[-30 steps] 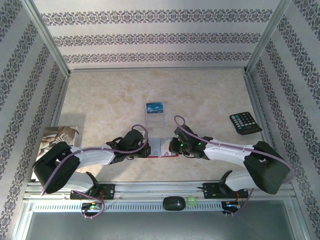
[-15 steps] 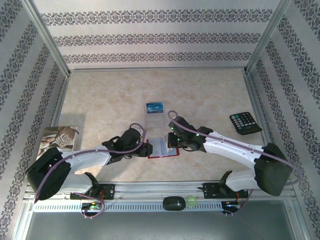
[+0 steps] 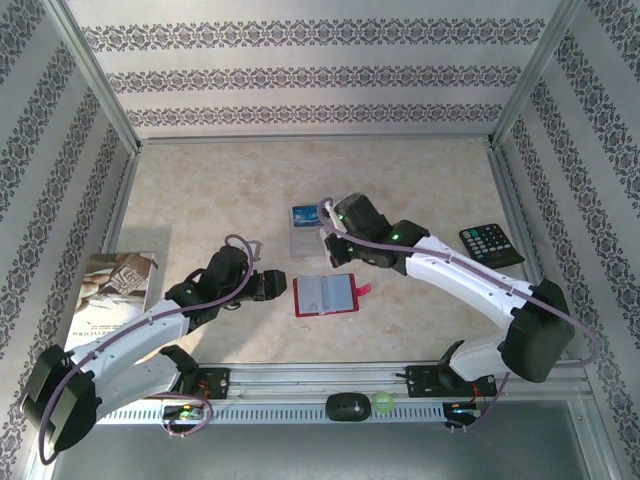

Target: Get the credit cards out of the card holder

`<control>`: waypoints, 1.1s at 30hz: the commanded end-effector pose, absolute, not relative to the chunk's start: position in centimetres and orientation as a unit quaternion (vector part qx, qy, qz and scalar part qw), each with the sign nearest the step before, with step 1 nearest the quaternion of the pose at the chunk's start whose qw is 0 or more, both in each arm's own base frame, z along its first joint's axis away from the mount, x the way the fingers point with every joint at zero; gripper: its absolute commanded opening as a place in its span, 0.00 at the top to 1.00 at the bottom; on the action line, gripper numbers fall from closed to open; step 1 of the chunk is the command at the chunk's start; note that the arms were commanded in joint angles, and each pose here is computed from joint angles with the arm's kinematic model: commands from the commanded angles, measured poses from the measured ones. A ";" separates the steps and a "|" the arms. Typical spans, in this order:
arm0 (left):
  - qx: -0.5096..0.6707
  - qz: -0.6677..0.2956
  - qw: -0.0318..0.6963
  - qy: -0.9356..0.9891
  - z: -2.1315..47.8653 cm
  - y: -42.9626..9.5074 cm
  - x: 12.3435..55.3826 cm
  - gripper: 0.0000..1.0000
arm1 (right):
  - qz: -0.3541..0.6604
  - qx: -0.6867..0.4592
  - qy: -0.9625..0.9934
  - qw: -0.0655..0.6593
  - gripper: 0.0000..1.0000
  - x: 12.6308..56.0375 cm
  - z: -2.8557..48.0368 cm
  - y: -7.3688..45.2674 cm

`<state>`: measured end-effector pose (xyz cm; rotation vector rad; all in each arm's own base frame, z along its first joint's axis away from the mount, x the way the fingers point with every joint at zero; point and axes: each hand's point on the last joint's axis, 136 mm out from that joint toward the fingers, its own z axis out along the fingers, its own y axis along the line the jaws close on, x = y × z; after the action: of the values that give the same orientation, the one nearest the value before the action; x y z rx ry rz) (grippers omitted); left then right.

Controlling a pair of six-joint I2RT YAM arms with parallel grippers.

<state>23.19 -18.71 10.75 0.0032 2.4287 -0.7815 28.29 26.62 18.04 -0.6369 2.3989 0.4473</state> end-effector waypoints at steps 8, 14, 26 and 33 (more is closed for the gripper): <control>-0.013 -0.266 0.270 0.925 11.2 -15.7 21.9 0.00 | 0.167 -0.444 0.820 0.321 1.00 32.6 21.2 29.3; -0.039 -0.259 0.295 0.919 13.3 -14.6 22.4 0.00 | 0.162 -0.511 0.792 0.292 1.00 34.8 19.7 31.2; -0.070 -0.231 0.287 0.927 13.3 -12.4 22.5 0.00 | 0.141 -0.578 0.767 0.243 1.00 38.5 16.2 31.4; -0.086 -0.225 0.281 0.929 12.7 -11.7 22.9 0.00 | 0.152 -0.602 0.755 0.213 1.00 37.5 15.6 31.4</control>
<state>22.90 -12.38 12.76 -0.2129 2.4716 -0.6308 38.88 31.33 15.23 -1.5883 2.1203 0.3686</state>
